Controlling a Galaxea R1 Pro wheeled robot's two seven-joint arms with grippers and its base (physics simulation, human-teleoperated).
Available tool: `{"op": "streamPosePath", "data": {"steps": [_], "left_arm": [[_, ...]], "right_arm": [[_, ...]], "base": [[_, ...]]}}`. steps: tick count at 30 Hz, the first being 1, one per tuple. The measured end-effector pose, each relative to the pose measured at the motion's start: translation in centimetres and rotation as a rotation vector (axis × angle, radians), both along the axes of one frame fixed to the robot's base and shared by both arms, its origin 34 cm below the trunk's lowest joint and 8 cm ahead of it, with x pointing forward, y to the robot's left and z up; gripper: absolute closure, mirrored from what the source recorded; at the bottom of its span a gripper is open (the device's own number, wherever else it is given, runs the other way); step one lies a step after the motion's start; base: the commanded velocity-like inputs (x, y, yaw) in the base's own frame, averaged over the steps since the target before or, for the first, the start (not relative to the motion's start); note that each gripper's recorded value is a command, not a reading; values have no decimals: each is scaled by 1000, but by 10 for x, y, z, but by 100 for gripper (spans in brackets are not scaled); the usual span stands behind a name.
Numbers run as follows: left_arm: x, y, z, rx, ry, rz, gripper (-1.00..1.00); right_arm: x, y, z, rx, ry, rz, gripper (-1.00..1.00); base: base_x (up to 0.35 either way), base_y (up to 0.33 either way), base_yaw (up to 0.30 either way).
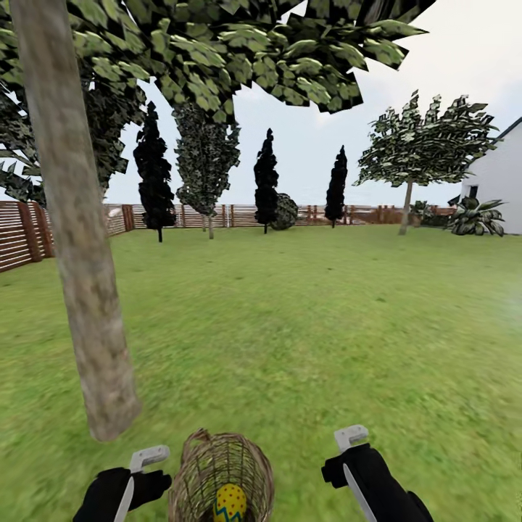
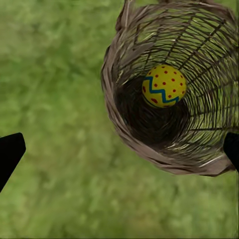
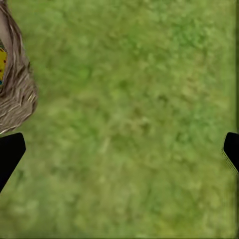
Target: Take the three Easter eggs out of the wicker basket on the lawn in the garden, then place them on the lawn next to a single tree (choose any tree) so that all three eggs are next to the same tree and none are left in the basket.
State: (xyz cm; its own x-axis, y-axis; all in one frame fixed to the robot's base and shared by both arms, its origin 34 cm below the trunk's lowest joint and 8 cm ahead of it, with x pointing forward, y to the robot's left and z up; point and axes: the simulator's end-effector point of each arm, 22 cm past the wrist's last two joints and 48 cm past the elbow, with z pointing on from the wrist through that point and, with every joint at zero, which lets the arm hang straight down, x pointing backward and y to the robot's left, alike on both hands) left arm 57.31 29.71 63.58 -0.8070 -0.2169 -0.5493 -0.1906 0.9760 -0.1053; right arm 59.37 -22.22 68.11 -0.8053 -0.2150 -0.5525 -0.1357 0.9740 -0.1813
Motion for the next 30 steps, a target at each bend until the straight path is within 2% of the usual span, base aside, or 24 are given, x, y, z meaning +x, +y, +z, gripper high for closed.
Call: {"op": "streamPosePath", "data": {"steps": [7, 30], "left_arm": [[0, -4, 0, -4, 0, -3, -100], [2, -5, 5, -5, -12, -3, -100]], "right_arm": [[-1, -1, -1, -6, 3, -1, -100], [-1, -2, 2, -16, -4, -8, -100]], "base": [[110, -316, 205], [3, -329, 280]]}}
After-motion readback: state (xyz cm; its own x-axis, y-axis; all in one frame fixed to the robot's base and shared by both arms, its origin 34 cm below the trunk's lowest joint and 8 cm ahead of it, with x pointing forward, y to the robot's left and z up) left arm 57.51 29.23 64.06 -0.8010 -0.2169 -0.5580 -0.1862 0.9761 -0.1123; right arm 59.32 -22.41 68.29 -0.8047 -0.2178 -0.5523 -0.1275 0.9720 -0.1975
